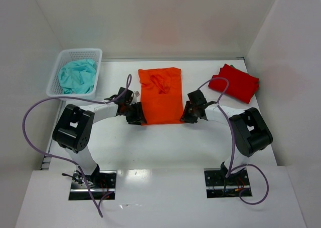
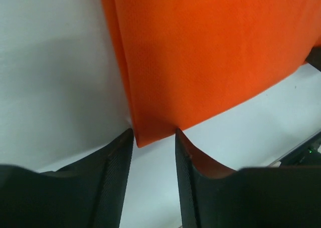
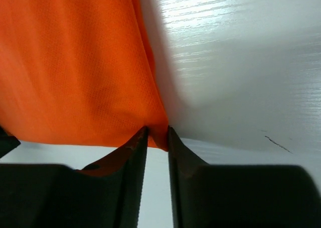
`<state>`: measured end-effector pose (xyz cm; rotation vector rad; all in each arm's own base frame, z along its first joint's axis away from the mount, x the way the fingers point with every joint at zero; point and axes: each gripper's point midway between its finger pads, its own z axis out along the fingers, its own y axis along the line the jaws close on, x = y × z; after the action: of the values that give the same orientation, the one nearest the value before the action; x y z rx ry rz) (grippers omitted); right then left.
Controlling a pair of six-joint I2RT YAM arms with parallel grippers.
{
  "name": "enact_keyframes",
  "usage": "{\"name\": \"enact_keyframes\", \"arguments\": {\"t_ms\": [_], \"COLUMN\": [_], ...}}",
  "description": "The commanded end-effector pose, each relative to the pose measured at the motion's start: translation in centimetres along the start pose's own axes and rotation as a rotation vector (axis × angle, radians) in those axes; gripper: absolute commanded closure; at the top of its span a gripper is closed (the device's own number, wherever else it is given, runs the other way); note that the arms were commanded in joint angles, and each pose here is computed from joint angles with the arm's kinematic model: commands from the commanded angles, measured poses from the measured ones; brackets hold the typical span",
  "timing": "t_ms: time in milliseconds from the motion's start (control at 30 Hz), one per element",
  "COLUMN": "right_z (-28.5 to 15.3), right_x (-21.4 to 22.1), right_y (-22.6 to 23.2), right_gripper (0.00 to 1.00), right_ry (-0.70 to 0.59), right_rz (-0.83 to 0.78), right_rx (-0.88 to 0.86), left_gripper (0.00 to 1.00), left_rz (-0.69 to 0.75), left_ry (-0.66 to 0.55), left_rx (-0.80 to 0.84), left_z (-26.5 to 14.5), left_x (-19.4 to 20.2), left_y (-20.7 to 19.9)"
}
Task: Fold and stack the t-shirts
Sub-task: Grab one side of the 2/3 rectangular tshirt with both arms
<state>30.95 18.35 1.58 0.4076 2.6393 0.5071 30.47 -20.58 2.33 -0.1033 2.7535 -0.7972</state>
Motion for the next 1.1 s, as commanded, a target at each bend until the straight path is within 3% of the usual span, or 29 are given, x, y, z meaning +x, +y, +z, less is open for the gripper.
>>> {"name": "enact_keyframes", "arguments": {"t_ms": [0, 133, 233, 600, 900, 1067], "right_z": [1.0, 1.5, 1.2, -4.3, -6.1, -9.2], "right_x": [-0.4, 0.3, 0.9, 4.8, 8.3, 9.0], "right_y": [0.4, 0.3, 0.0, -0.5, -0.5, 0.9], "right_gripper": [0.84, 0.99, 1.0, 1.0, 1.0, 1.0], "right_ry": [-0.012, 0.02, 0.038, 0.05, 0.093, 0.08], "right_rz": [-0.017, -0.015, -0.01, -0.042, -0.023, 0.003], "right_rx": [-0.002, -0.004, 0.009, 0.045, 0.039, -0.022], "left_gripper": [0.65, 0.84, 0.99, 1.0, 1.0, 1.0], "left_rz": [0.009, 0.007, -0.004, -0.039, -0.032, -0.04], "left_ry": [0.011, 0.02, 0.042, 0.047, 0.1, 0.069], "left_rx": [0.001, 0.01, -0.003, -0.053, -0.021, -0.031], "left_z": [0.5, 0.7, 0.8, -2.8, -6.1, -9.4], "left_x": [-0.1, -0.1, 0.4, 3.6, 8.5, 9.7], "left_y": [0.0, -0.1, 0.3, 0.3, -2.9, -4.2]}}
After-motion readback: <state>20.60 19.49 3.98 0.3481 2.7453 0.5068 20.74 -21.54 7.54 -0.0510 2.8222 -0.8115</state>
